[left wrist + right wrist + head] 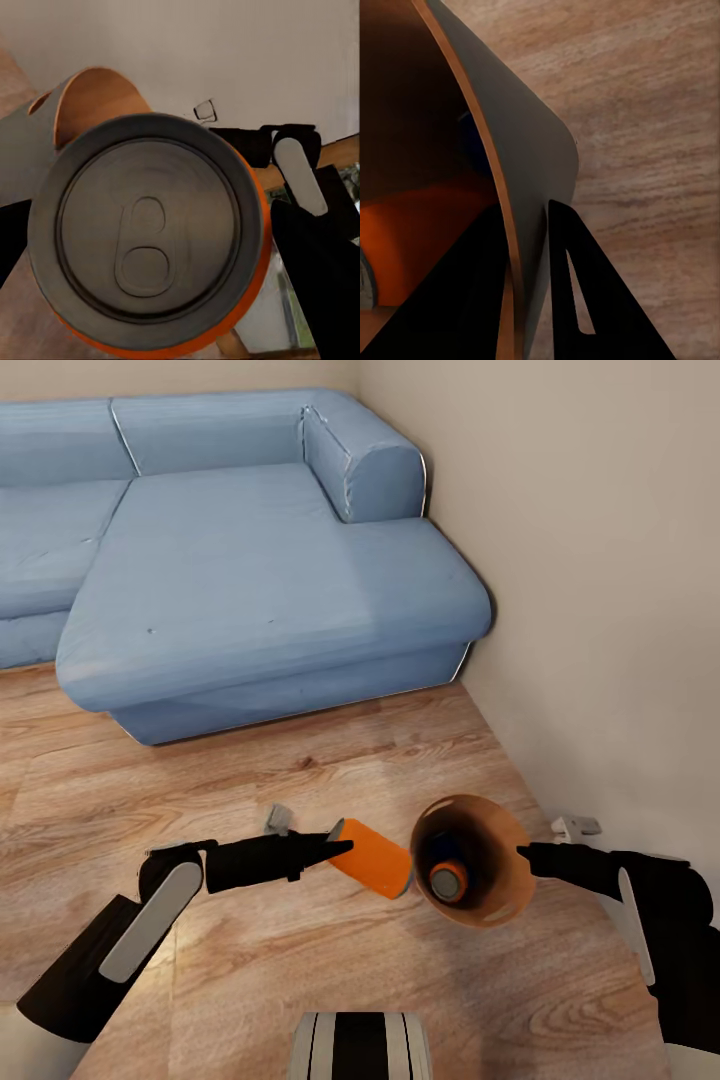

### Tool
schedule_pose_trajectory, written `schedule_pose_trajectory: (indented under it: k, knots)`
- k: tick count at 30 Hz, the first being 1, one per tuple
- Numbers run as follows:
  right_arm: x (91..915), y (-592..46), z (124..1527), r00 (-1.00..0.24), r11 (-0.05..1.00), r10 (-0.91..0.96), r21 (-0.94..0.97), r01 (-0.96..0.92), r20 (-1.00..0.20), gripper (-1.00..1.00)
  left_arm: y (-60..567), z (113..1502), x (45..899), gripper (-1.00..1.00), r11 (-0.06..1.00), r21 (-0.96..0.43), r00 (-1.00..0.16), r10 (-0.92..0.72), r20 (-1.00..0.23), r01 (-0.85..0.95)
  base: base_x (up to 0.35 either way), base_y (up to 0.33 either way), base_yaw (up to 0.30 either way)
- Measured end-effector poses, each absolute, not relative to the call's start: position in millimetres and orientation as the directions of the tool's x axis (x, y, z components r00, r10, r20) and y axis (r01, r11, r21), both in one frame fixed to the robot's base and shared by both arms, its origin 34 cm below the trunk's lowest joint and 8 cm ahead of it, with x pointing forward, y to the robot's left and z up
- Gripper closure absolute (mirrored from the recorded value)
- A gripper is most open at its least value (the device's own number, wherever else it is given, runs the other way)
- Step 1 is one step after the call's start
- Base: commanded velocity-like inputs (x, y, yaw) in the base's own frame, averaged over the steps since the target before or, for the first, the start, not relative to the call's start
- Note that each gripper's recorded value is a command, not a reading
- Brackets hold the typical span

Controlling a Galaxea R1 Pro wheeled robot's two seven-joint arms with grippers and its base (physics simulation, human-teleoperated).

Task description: Put the three can of soda from the living room inside the tash can in the kitchen.

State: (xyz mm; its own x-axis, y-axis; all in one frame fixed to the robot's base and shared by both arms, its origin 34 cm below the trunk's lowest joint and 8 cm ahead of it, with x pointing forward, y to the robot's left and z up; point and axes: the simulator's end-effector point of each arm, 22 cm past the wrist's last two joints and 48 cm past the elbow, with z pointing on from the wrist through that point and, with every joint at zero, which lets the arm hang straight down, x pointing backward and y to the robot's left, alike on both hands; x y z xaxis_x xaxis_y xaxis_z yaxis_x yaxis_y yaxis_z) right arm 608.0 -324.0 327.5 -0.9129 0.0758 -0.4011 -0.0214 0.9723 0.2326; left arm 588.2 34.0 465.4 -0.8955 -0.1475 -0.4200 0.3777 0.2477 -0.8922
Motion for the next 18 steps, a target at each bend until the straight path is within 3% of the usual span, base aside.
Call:
schedule_pose_trajectory:
  k: [9,18]
  knots:
    - [607.3,-324.7,326.7,-0.914,0.974,0.076,0.227,-0.018,-0.397,1.00,-40.9,512.4,574.4,1.00,0.068,-0.942,-0.930,-0.153,-0.334,0.327,0.000,0.000,0.000]
    - [606.9,-326.5,326.6,-0.915,0.975,0.076,0.223,-0.016,-0.396,1.00,-111.0,531.8,576.8,1.00,0.093,-0.945,-0.934,-0.148,-0.324,0.313,0.000,0.000,0.000]
